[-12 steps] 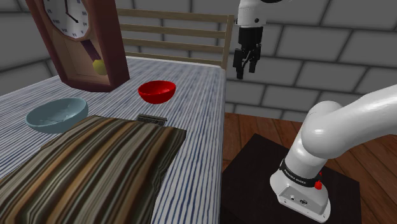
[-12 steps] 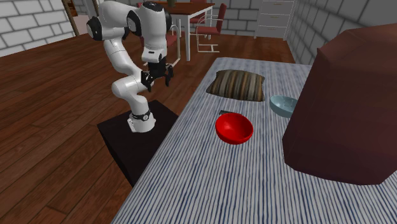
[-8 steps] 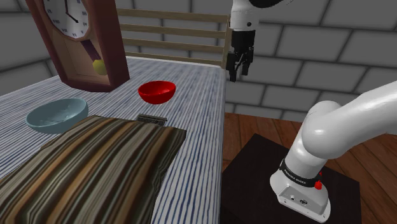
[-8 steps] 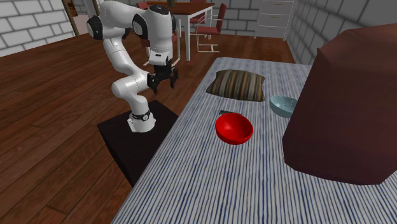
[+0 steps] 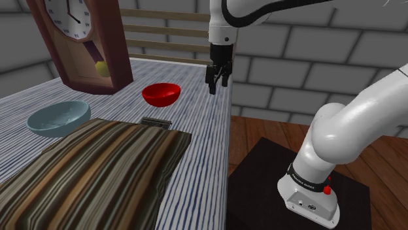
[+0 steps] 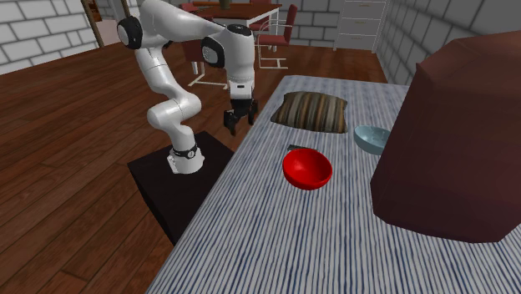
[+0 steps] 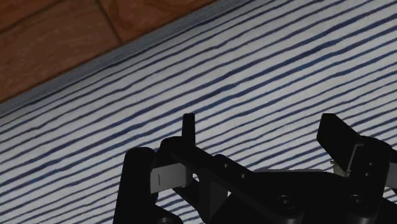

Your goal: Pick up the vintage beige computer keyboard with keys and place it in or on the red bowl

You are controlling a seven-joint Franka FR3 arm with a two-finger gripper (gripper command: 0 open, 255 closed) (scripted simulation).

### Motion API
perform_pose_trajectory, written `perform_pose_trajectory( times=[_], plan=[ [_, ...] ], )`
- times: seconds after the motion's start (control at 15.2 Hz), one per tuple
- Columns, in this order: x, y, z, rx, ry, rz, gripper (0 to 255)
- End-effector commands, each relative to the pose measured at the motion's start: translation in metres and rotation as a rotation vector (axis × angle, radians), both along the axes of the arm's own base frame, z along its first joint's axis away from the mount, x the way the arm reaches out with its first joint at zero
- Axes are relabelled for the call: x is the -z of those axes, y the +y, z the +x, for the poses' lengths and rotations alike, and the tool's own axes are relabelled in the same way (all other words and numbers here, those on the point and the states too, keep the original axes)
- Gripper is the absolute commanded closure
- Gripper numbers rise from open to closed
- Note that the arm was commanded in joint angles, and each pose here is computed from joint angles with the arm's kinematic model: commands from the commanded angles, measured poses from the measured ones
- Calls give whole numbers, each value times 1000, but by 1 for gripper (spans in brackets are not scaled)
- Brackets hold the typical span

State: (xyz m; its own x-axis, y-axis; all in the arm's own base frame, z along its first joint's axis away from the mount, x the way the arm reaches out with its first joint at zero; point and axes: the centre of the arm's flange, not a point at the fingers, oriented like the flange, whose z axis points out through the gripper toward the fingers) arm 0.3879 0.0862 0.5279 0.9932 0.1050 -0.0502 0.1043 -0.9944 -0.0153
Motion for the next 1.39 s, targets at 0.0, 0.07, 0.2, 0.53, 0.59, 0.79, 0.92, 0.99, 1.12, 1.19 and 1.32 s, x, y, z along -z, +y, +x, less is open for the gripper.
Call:
perform_pose_trajectory(
  times=[0.0, 0.07, 0.2, 0.53, 0.59, 0.79, 0.92, 0.99, 1.12, 1.19, 1.32],
  plan=[
    [11, 16, 14, -32, -13, 10, 0],
    [15, 25, 21, -48, -19, 14, 0],
    [25, 43, 35, -80, -30, 24, 0],
    [46, 90, 68, -160, -59, 47, 0],
    [50, 100, 74, -176, -65, 51, 0],
    [62, 130, 91, -224, -82, 65, 0],
    [69, 150, 102, -256, -93, 74, 0],
    [73, 161, 108, -272, -99, 79, 0],
    [80, 182, 118, -304, -111, 88, 0],
    [80, 182, 118, -305, -111, 88, 0],
    [90, 183, 119, -305, -111, 88, 0]
  ],
)
